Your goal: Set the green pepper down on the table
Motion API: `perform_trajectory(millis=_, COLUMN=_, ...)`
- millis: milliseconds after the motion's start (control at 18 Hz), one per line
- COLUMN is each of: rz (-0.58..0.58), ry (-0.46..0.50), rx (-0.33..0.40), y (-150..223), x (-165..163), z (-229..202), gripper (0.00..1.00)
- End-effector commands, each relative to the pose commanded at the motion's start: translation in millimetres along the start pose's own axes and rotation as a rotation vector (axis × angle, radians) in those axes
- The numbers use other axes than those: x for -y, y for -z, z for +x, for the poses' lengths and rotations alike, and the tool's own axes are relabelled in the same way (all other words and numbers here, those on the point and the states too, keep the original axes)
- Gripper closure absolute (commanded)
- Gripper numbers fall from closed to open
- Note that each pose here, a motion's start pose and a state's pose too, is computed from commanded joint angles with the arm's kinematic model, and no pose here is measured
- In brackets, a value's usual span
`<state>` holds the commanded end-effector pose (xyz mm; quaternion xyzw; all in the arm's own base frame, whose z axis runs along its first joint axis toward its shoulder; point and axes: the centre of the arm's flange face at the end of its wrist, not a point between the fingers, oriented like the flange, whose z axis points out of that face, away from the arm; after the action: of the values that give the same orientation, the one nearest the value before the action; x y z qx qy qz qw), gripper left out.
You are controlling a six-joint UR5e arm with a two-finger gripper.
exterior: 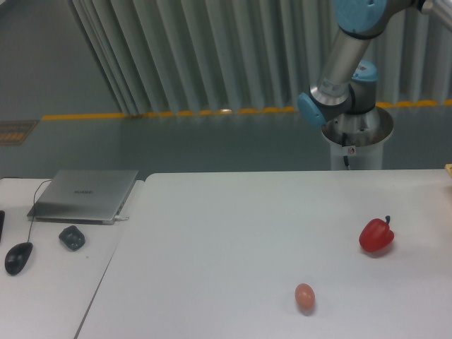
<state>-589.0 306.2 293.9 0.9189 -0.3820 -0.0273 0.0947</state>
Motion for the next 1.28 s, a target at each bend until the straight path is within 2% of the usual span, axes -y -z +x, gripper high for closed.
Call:
perform_trajectory(millis=111, rz=-0.005, ry=0.001, rx=0.003, y=2.9, x=-1.2, z=-0.5, gripper=0.67)
perform_trajectory(millis=167, rz=-0.006, ry=0.001, rx=0.004, y=4.4, x=-1.5, z=-0.5, gripper=0.70)
perform_trajectory(millis=333, rz=-0.019, ry=0.006, rx=0.029, y=23.3, x=-5.0, z=0.5, gripper=0.71)
perform_trajectory(millis=611, rz=-0.038, ry=0.003, rx=0.087, y=79.2, x=2.2, z=15.3, gripper=0.70)
perform_trajectory(millis=889, rz=-0.047, ry=-0.016, rx=0.134, y=114.9, x=53.8, z=15.1, gripper=0.70)
perform_trajectory(millis=1056, rz=-0.036, ry=-0.008, rx=0.147, y=122.3, x=98.4, z=8.3, gripper=0.70)
perform_trajectory(millis=1278, rz=-0.012, ry=0.048, rx=0.160, y=128.7, x=170.1, z=2.5, gripper=0.70)
